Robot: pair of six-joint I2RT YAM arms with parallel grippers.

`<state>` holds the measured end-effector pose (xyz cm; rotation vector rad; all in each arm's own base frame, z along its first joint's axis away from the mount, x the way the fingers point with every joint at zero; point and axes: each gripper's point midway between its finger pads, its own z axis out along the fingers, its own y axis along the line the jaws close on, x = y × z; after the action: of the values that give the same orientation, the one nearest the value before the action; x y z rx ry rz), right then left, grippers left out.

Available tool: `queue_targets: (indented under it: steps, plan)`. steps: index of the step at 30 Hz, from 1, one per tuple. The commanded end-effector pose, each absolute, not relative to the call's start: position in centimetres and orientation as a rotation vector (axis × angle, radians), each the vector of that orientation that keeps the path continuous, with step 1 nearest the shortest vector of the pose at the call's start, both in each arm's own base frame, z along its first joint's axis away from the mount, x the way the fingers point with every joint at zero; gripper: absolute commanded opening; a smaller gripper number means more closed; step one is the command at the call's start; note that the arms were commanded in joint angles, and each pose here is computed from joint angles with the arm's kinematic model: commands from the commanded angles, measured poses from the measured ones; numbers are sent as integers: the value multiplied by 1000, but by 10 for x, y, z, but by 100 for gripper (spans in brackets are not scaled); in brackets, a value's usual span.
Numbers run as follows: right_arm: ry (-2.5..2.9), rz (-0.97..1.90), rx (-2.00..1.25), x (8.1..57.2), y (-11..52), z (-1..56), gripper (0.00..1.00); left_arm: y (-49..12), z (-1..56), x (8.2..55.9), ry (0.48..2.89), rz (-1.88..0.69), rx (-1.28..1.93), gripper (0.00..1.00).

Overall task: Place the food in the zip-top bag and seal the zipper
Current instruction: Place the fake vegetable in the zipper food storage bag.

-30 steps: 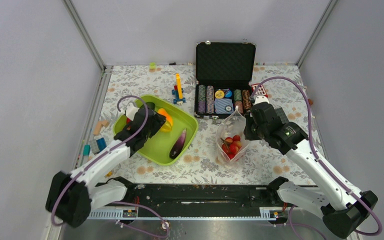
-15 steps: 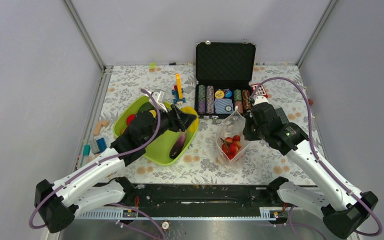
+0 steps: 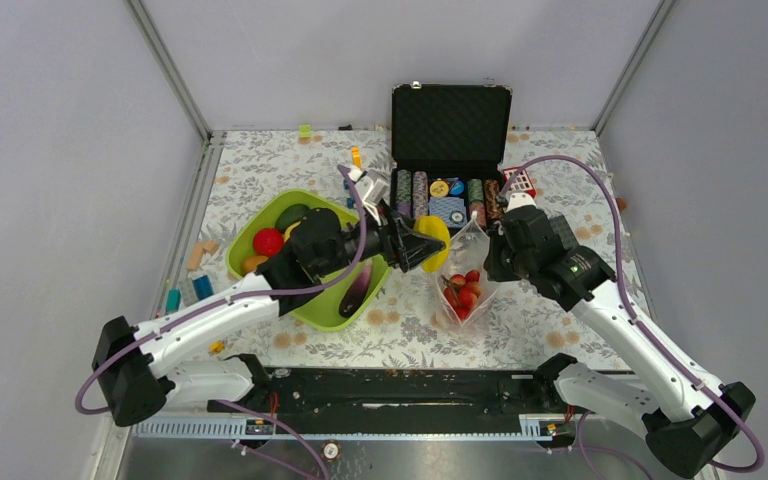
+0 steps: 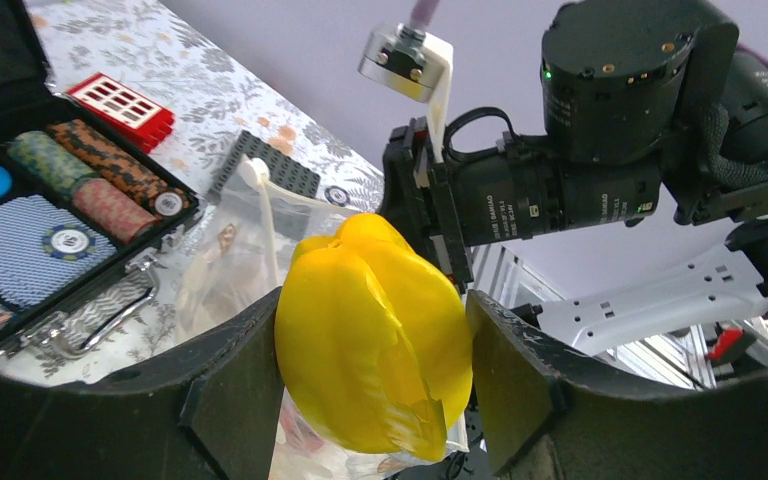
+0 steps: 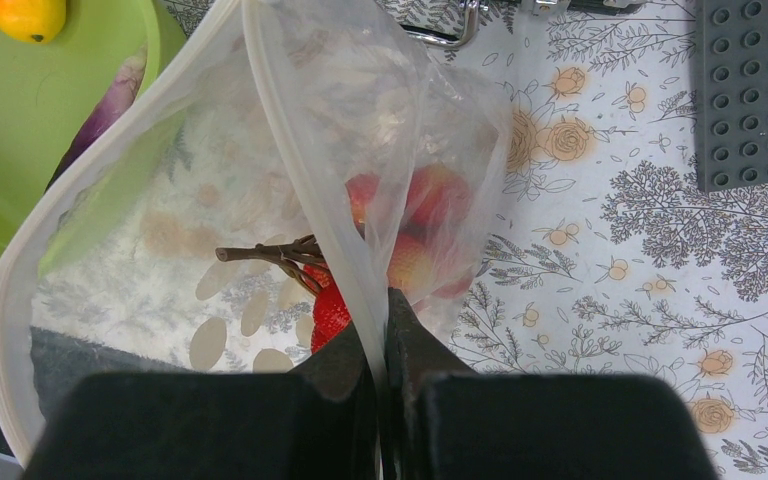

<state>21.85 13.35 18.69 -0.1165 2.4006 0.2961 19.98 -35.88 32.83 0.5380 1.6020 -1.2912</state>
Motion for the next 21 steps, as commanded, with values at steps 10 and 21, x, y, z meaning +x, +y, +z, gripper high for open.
queue_targets:
  steps: [10, 21]
  plan:
    - [2366, 344, -122, 220, 138, 194, 2, -414, 355, 184, 1466, -1398, 669, 32]
    - [2333, 352, -112, 218, 135, 199, 2, -435, 322, 191, 1538, -1287, 665, 38]
